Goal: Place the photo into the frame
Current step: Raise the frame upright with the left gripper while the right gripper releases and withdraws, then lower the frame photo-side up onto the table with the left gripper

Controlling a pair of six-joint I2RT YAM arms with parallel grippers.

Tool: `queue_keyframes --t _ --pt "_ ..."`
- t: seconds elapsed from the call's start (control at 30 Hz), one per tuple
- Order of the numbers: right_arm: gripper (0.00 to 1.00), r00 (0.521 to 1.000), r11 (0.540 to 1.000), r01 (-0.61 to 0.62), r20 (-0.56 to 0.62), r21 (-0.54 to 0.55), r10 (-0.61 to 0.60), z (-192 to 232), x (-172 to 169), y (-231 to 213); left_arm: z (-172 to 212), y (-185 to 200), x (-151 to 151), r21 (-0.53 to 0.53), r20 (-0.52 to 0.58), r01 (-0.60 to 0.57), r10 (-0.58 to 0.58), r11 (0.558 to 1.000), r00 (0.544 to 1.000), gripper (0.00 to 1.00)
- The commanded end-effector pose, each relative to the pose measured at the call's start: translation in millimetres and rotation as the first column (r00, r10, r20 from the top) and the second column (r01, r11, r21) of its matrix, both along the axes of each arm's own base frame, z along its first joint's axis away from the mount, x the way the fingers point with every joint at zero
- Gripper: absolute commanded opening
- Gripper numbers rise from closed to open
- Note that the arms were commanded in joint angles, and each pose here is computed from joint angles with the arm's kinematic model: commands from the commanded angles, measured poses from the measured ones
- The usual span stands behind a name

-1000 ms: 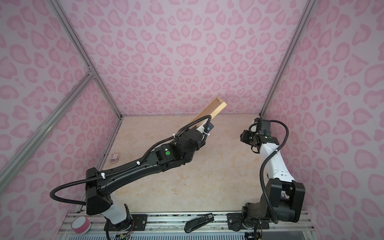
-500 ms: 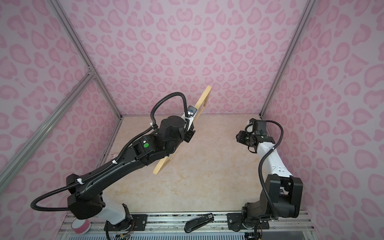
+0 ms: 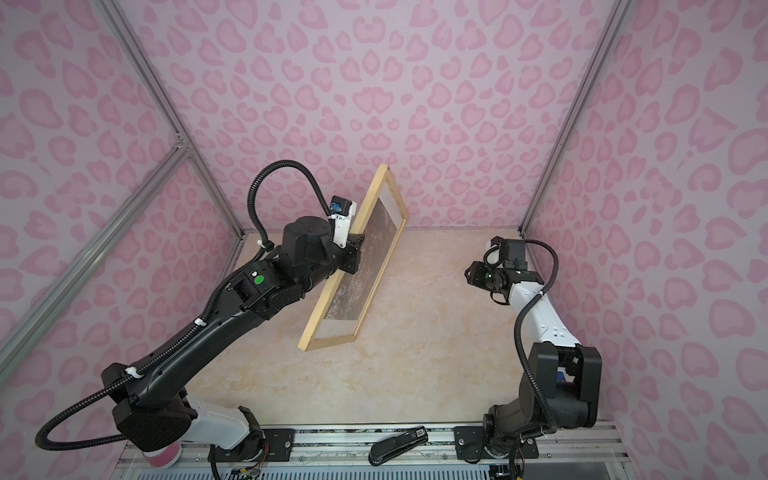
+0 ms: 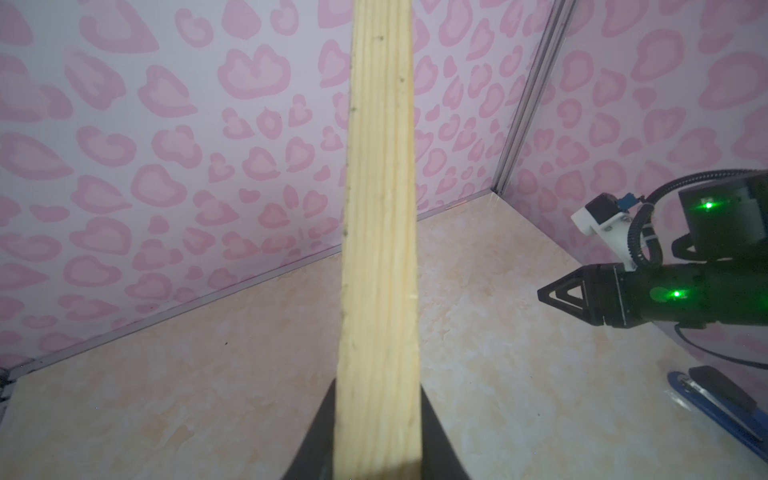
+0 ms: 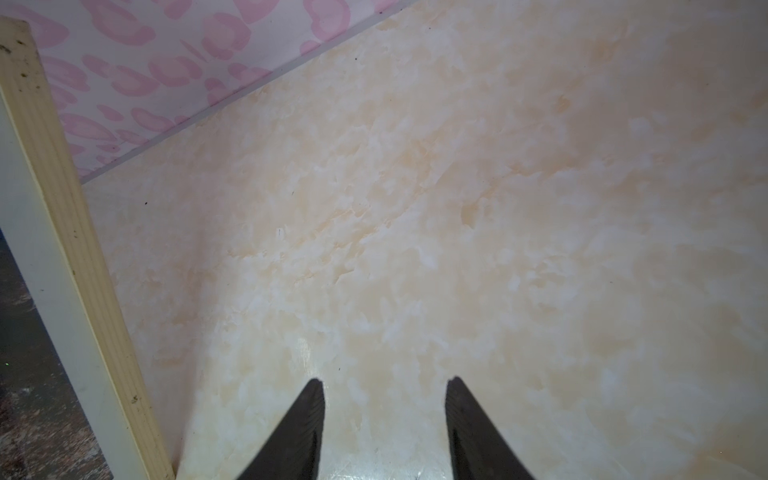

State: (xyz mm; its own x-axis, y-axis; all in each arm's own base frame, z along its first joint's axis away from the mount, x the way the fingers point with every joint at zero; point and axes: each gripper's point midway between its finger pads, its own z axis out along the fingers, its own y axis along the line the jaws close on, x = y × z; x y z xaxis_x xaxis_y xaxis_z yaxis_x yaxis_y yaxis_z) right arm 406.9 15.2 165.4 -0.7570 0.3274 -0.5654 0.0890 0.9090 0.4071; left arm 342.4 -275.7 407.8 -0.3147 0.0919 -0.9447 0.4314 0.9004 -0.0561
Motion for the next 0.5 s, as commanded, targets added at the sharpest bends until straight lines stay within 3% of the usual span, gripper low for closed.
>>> queue_keyframes --t 0.0,0.2,0.47 --pt "0.48 1.0 1.0 -0.01 -0.002 0.012 0.01 -2 1 3 31 -5 4 -0.249 -0.003 0.036 -0.038 0.968 0.999 0.03" --pt "0.48 1.0 1.0 -0.016 -0.015 0.017 0.016 -5 0 5 11 11 25 -0.382 -0.119 -0.019 -0.029 0.924 0.992 0.03" --pt "0.48 0.999 1.0 -0.02 -0.026 0.022 0.02 -7 1 6 -11 31 44 -0.461 -0.219 -0.112 0.01 0.88 0.976 0.03"
